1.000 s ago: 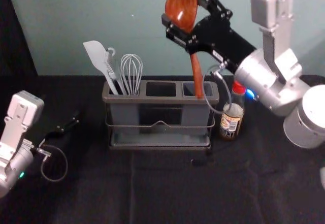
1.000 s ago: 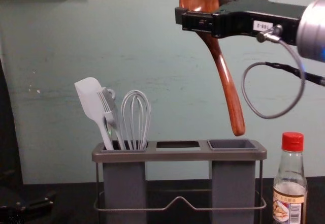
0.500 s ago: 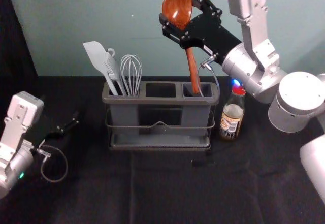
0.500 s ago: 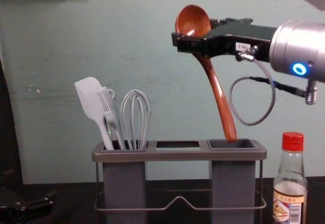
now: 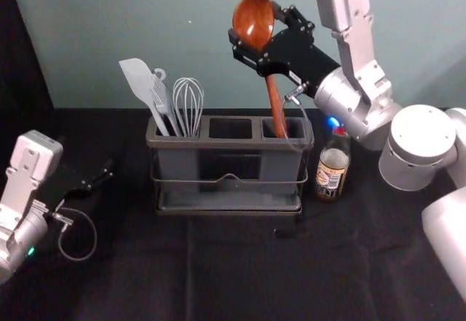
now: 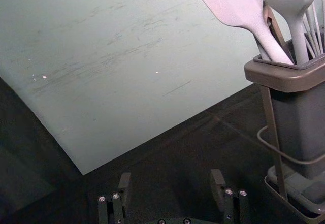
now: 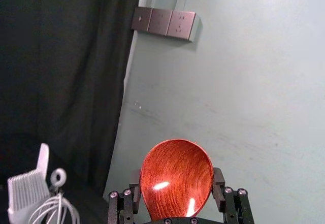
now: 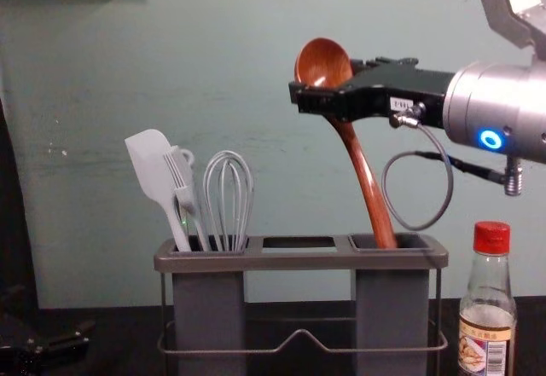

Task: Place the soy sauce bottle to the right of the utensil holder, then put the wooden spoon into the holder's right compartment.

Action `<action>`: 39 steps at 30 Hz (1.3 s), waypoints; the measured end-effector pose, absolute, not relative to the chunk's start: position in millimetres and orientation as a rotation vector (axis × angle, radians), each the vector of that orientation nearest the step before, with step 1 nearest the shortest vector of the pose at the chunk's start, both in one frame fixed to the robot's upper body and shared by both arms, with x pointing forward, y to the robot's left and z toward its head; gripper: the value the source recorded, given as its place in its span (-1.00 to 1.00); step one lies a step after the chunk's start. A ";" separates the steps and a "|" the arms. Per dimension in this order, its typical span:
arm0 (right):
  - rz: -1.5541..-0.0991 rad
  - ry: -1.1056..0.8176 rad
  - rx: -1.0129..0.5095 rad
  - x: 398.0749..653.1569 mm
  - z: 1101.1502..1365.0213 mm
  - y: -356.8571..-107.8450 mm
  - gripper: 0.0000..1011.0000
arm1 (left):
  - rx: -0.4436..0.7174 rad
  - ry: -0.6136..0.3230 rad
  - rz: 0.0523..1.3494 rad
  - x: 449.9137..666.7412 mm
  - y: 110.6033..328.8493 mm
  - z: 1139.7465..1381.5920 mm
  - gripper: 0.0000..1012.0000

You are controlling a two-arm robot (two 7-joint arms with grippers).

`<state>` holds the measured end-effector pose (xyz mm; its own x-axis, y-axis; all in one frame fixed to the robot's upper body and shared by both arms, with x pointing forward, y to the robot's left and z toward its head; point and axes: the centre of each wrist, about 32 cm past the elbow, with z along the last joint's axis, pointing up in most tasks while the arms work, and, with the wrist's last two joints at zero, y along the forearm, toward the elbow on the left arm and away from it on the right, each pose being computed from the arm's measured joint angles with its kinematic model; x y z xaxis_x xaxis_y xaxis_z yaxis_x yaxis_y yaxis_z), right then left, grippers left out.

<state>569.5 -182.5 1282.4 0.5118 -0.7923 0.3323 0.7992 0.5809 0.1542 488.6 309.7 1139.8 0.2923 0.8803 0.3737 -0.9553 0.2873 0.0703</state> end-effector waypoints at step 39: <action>-0.991 -0.337 -0.014 496.6 1272.4 -218.7 0.66 | 0.304 -0.285 1.248 488.6 309.7 1139.8 1.00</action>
<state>496.6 -218.7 1272.4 0.5004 -0.8174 0.2853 0.8218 0.5522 0.1407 488.6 309.7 1139.8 0.2923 0.8803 0.3737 -0.9553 0.2873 0.0703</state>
